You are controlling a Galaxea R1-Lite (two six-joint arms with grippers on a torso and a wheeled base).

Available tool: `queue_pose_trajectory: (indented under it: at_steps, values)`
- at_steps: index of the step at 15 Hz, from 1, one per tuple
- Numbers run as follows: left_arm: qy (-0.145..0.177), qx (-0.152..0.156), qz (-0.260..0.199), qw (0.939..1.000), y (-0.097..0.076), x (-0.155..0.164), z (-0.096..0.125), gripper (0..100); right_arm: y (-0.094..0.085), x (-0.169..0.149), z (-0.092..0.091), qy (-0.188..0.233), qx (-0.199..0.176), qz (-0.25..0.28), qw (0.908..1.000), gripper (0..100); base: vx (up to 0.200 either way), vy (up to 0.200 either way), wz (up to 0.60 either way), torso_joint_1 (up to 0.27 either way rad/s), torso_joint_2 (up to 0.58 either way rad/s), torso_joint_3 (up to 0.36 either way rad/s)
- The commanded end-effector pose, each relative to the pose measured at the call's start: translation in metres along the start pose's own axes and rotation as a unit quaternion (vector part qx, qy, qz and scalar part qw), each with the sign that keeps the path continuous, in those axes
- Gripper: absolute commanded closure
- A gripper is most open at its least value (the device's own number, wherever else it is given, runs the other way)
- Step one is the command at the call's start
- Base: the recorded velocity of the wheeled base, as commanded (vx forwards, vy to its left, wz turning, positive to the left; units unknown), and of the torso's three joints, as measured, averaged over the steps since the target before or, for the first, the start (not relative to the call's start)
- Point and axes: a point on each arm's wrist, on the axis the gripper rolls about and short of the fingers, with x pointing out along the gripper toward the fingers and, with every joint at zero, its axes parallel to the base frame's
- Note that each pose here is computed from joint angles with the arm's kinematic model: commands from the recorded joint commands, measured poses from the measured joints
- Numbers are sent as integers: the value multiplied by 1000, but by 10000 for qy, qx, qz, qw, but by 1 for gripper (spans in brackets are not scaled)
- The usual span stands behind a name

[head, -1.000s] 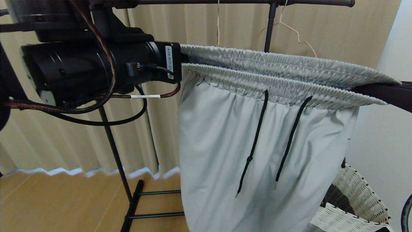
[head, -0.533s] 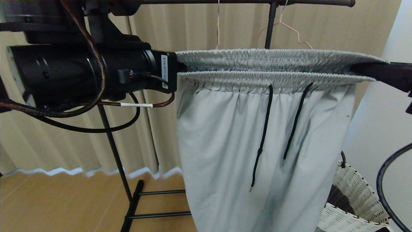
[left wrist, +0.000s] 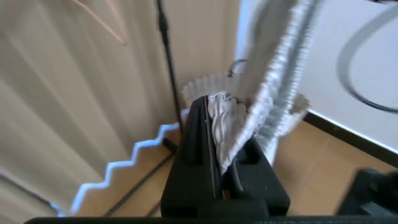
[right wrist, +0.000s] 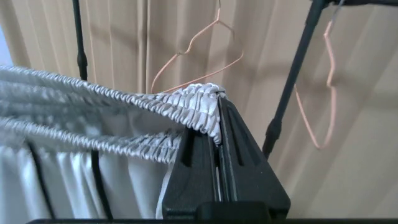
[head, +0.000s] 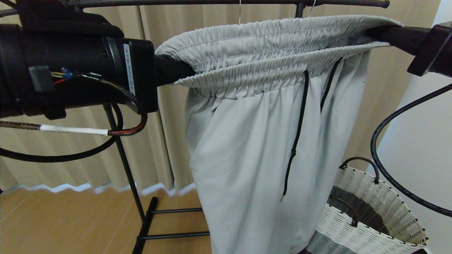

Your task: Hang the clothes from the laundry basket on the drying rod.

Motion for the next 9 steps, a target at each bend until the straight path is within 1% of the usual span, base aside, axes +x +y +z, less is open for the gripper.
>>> queue_pose_trajectory:
  at_steps: [1,3,5,6,7,8,9]
  values:
    - [-73,9,-111,9999,-5,-8,1,100,-3,16,-11,208,29,6,9998,100,0,0,0,0,0,0]
    - [-10,-20,-74,10000,-4,-5,-3,100,-3,16,-13,239,34,-32,9997,100,0,0,0,0,0,0]
    - [-61,-28,26,10000,-1,-3,-2,100,-4,14,-14,286,30,-85,9996,100,0,0,0,0,0,0]
    - [-177,-37,259,9995,8,2,1,100,-11,9,-12,283,4,-299,9992,100,0,0,0,0,0,0]
    - [-274,-39,583,9979,18,8,3,100,-15,3,-8,212,-30,-421,9989,100,0,0,0,0,0,0]
    - [-369,-56,731,9966,21,11,6,100,-16,-1,-4,153,-47,-460,9988,100,0,0,0,0,0,0]
    - [-547,-56,913,9943,24,16,10,100,-13,-13,0,221,-34,-467,9987,100,0,0,0,0,0,0]
